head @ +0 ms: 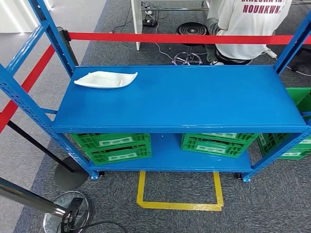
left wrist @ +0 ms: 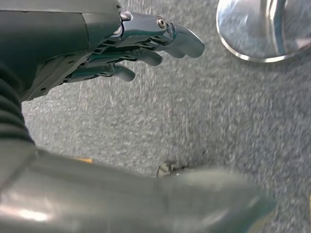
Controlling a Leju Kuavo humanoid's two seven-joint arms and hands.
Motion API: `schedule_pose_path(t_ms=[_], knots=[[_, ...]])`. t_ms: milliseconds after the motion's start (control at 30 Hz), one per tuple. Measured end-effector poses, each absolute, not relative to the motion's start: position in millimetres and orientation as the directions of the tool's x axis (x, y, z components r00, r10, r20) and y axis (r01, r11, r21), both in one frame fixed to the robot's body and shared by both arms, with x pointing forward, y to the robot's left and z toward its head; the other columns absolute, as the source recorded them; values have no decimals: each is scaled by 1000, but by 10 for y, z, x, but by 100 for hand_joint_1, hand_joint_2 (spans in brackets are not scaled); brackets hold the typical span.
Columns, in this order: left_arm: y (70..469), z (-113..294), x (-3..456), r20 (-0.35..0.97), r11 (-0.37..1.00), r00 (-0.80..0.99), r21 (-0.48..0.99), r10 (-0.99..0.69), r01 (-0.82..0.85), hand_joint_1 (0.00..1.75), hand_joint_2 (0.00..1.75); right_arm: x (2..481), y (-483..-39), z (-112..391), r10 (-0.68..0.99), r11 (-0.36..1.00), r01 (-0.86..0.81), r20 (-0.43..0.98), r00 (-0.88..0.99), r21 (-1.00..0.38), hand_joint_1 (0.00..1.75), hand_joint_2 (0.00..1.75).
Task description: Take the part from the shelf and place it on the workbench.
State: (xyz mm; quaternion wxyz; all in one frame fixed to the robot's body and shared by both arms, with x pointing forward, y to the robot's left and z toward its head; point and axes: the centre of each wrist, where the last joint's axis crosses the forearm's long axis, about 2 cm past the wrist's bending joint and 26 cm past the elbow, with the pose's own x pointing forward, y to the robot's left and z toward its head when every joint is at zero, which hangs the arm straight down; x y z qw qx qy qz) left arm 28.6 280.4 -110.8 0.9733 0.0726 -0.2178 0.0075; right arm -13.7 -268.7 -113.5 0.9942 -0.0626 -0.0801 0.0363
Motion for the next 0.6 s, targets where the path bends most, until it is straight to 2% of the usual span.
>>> schedule_pose_path(t_ms=[600], knots=[[2900, -1122, -43, 232, 998, 971, 13, 52, -57, 0, 0, -61, -2856, -1123, -42, 999, 45, 206, 978, -6, 0, 0]])
